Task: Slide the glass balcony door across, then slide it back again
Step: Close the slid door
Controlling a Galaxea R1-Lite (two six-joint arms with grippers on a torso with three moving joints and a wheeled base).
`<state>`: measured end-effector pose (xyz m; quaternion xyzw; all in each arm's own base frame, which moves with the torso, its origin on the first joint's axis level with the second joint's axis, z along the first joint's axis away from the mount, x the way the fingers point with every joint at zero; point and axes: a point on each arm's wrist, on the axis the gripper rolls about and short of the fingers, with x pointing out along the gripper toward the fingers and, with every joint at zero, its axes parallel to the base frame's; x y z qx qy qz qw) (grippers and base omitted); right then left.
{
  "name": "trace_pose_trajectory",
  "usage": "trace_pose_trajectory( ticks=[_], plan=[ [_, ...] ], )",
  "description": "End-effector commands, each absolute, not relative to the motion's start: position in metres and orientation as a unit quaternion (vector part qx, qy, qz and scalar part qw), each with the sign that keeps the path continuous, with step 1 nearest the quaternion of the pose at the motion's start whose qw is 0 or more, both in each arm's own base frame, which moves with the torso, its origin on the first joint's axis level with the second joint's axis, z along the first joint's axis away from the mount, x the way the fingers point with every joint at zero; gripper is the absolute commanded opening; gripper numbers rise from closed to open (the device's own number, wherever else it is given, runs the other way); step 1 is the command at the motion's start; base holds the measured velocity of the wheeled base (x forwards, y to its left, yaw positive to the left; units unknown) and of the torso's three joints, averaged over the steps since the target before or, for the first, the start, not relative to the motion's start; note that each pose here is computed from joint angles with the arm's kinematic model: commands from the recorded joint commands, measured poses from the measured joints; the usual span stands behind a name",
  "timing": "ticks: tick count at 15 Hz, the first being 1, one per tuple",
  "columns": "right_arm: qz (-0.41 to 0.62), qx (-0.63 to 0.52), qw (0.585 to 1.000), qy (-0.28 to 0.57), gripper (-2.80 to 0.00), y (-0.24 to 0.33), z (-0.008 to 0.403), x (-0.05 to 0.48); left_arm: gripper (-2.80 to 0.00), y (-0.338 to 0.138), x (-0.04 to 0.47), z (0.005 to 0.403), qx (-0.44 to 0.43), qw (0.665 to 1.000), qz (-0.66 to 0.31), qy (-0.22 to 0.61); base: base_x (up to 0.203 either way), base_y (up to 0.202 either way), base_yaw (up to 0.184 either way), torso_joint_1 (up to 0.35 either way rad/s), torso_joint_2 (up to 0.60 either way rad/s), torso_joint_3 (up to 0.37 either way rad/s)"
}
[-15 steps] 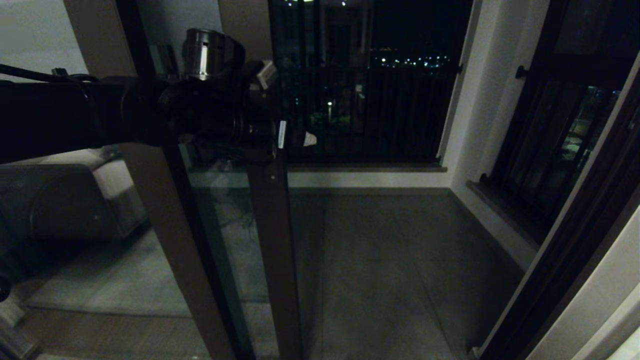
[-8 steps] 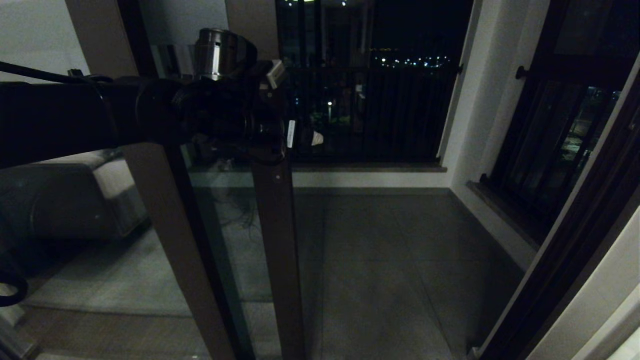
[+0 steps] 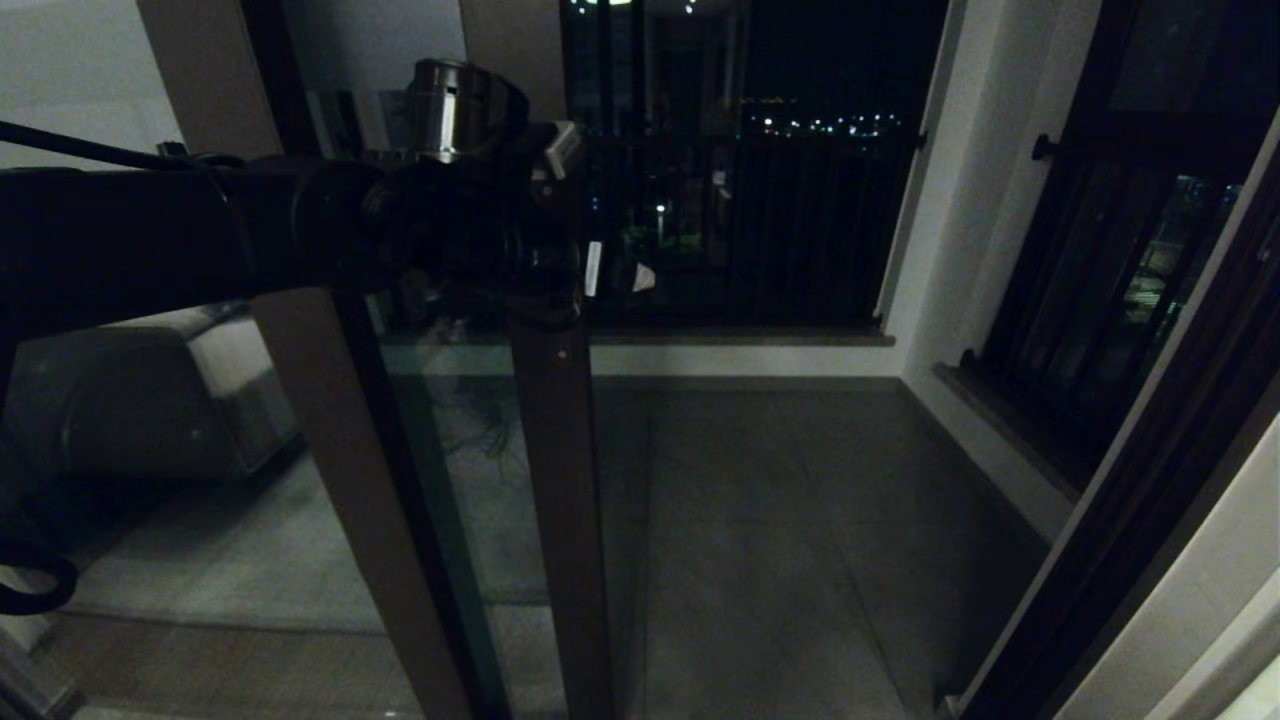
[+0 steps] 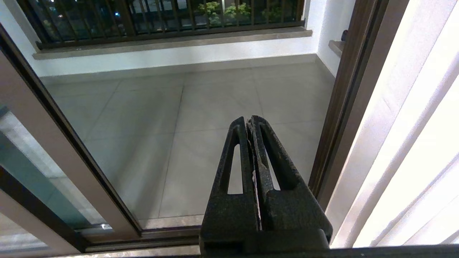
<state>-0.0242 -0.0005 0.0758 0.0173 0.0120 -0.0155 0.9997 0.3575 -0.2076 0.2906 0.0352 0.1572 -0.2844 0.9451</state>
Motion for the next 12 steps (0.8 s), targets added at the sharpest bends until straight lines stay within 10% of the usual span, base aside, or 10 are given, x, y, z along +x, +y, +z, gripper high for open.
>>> trace_pose_trajectory(
  ticks=[1,12],
  plan=[
    [-0.016,0.017,1.000,0.013,-2.80,-0.001,0.076,-0.024,0.00,-0.212,0.356,0.290,0.035,0.943,-0.292,0.157,0.000,0.000,0.000,0.000,0.00,0.000],
    [-0.016,0.017,1.000,0.013,-2.80,-0.001,0.076,-0.024,0.00,-0.227,0.348,0.296,0.035,0.939,-0.311,0.145,0.000,0.000,0.000,0.000,0.00,0.000]
  ],
)
